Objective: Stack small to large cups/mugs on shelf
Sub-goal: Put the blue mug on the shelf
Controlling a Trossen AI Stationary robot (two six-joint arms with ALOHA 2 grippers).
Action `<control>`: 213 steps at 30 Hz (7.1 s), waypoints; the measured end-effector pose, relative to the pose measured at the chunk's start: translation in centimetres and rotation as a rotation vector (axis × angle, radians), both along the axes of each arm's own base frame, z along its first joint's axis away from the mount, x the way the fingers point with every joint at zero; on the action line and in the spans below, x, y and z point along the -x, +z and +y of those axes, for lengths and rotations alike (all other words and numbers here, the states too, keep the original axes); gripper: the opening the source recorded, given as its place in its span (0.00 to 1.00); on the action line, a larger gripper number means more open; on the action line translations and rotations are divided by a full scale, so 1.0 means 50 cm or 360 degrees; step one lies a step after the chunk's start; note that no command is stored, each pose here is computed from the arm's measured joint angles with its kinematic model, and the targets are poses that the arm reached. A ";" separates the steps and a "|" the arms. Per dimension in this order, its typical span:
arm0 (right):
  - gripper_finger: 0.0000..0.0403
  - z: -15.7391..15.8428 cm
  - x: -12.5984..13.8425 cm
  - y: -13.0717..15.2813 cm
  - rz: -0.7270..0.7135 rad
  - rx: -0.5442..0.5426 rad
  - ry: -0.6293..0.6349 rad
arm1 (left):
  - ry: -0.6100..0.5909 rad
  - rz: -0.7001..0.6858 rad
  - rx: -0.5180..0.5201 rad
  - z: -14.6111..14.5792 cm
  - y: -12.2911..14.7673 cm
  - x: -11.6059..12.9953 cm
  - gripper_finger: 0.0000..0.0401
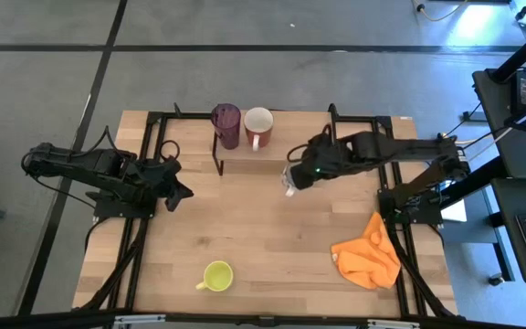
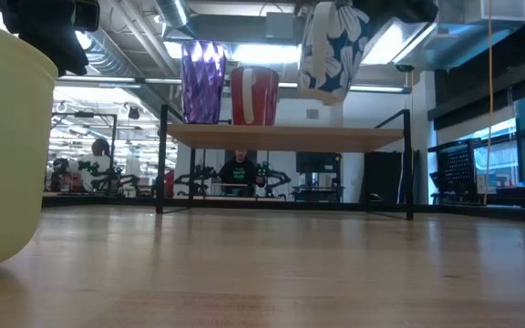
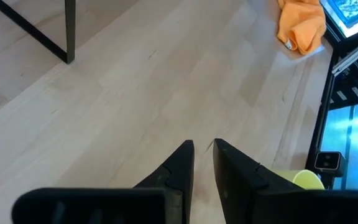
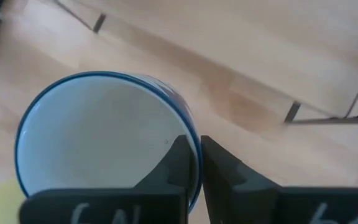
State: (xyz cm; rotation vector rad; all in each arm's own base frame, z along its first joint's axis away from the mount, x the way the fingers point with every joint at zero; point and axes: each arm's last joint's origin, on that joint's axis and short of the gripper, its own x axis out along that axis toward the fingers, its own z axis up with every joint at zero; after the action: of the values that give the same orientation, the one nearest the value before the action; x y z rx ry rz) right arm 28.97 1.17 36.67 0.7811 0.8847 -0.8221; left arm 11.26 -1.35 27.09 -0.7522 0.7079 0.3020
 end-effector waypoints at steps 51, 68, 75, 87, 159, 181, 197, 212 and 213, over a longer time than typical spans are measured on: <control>0.07 -0.310 -0.004 -0.031 -0.0024 -0.0042 0.0196 | 0.0142 -0.0003 0.0132 0.000 0.000 0.000 0.14; 0.11 -0.311 0.008 -0.020 -0.0013 0.0036 0.0202 | 0.0174 -0.0009 0.0115 0.002 0.000 0.000 0.14; 0.12 -0.320 -0.003 -0.011 -0.0124 0.0108 0.0188 | 0.0192 -0.0009 0.0132 0.002 0.000 0.000 0.14; 0.12 -0.324 0.001 -0.016 -0.0089 0.0077 0.0180 | 0.0221 0.0057 0.0159 0.001 -0.025 -0.001 0.14; 0.09 -0.369 -0.021 -0.019 -0.0217 0.0250 0.0301 | 0.0198 -0.0080 0.0157 0.000 -0.013 -0.013 0.14; 0.10 -0.356 -0.007 0.075 -0.0308 0.0540 0.0393 | 0.0202 -0.0061 0.0133 0.001 -0.015 -0.011 0.14; 0.10 -0.121 -0.068 0.069 -0.0309 0.0399 0.0130 | 0.0175 -0.0069 0.0003 0.003 -0.015 -0.012 0.14; 0.45 -0.064 -0.151 -0.017 -0.0316 0.0272 -0.0217 | 0.0068 -0.0062 -0.0122 0.003 -0.015 -0.011 0.14; 0.48 -0.063 -0.152 -0.015 -0.0339 0.0271 -0.0224 | 0.0060 -0.0061 -0.0121 0.003 -0.015 -0.011 0.14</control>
State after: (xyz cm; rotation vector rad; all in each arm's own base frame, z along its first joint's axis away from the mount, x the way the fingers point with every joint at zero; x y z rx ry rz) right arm 36.58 -1.97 35.95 0.7706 0.5671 -0.9069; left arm 11.83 -1.20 26.34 -0.6981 0.6433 0.3458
